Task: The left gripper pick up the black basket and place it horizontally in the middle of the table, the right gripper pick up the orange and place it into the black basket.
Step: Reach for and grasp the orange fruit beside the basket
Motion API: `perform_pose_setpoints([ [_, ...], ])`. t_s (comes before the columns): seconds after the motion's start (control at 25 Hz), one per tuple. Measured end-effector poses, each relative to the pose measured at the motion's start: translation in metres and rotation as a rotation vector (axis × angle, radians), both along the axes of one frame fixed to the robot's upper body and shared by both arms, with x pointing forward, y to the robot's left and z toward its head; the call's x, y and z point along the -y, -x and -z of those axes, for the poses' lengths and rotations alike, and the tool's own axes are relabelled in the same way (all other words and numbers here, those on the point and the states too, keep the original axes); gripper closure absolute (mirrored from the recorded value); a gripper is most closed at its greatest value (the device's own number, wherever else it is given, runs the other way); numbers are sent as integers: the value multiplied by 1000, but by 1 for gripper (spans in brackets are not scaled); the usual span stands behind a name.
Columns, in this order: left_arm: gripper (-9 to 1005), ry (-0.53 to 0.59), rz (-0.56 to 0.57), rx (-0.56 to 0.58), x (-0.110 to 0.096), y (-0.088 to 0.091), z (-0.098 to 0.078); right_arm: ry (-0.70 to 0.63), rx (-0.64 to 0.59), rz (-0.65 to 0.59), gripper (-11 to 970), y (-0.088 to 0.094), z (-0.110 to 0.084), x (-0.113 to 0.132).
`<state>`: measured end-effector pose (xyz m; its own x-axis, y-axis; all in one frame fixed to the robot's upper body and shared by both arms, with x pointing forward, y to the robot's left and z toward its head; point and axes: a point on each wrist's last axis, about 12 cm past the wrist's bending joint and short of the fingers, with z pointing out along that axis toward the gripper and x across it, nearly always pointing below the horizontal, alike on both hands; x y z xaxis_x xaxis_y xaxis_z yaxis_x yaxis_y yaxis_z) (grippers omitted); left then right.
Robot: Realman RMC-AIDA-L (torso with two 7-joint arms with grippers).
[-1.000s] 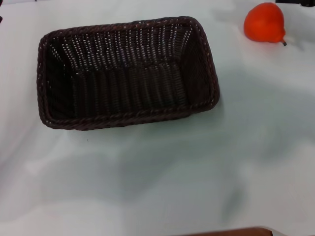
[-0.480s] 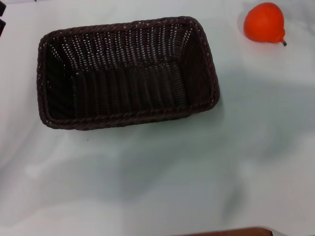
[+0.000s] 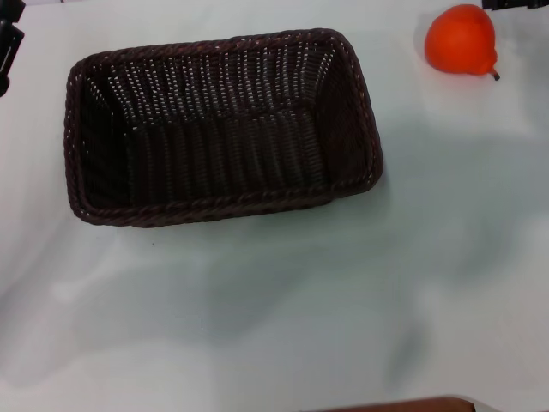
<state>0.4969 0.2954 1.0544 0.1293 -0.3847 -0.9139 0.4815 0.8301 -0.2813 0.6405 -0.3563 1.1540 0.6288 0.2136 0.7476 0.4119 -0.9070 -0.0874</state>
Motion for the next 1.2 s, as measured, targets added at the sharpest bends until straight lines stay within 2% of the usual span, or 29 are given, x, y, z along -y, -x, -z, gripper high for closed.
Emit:
perform_pose_setpoints([
  [0.4,418,7,2,-5,1,-1,0,54,-25,20,106,-4,36,-21],
  [0.72,418,6,0,-13,2,-4,1,72,-13,11,107,-4,51,-32],
  [0.92,418,4,-5,-22,2,-5,1,83,-6,6,304,-4,57,-38],
  [1.2,417,5,-10,-35,2,-5,3,98,1,6,459,-4,63,-42],
])
